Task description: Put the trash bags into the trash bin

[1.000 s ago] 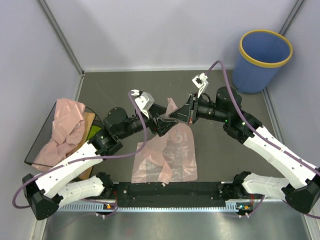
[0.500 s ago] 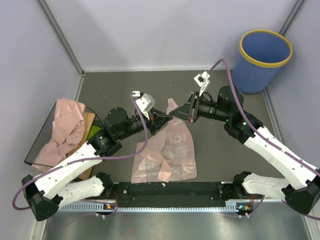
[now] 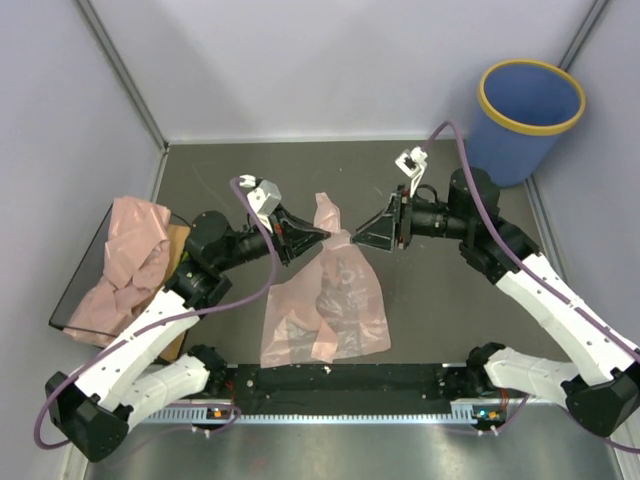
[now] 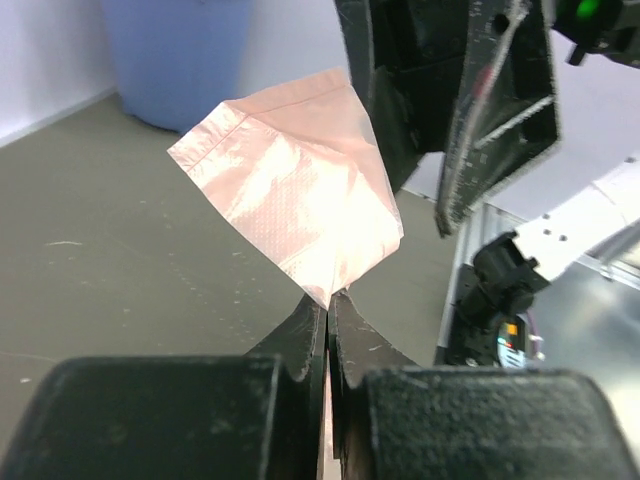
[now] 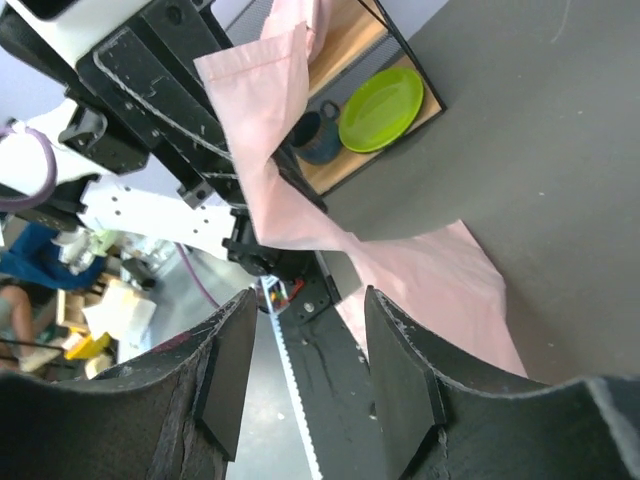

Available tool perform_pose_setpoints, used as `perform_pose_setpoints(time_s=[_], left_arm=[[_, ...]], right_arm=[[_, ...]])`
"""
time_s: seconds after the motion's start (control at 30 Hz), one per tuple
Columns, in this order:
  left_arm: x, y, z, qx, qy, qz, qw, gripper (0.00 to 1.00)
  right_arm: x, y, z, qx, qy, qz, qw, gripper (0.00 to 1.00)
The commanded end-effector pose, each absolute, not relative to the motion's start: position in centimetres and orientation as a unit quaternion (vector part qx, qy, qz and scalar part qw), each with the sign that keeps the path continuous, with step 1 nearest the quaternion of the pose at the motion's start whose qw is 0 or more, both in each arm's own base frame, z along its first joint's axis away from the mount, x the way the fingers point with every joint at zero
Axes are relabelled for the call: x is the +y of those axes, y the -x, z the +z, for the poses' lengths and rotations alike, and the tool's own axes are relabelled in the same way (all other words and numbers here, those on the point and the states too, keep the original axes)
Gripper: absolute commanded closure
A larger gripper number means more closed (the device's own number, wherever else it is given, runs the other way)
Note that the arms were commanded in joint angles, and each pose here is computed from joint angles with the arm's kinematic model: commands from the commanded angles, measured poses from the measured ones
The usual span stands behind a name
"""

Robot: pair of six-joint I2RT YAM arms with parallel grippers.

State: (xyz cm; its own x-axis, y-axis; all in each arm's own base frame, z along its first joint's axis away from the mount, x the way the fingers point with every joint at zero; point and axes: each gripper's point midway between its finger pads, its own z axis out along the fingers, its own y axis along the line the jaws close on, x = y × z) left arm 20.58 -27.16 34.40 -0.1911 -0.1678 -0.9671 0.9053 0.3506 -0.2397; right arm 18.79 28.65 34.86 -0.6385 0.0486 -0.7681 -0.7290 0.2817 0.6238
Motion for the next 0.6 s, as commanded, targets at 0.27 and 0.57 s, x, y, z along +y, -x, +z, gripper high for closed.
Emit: perform_pose_setpoints(time_s=[0.27,0.57], left_arm=[[-28.0,-15.7,37.3,0.535,-0.350,-0.588,0.495,1.00],[-27.9,-16.3,37.5,0.544,-0.337,-0.586,0.497,1.00]], right_arm=[[27.1,-17.2,37.3,0.630,0.382,0.504,0.452,0.62],[26.3,-15.6,36.2,0.627,0.399,0.497,0.448,0.70]])
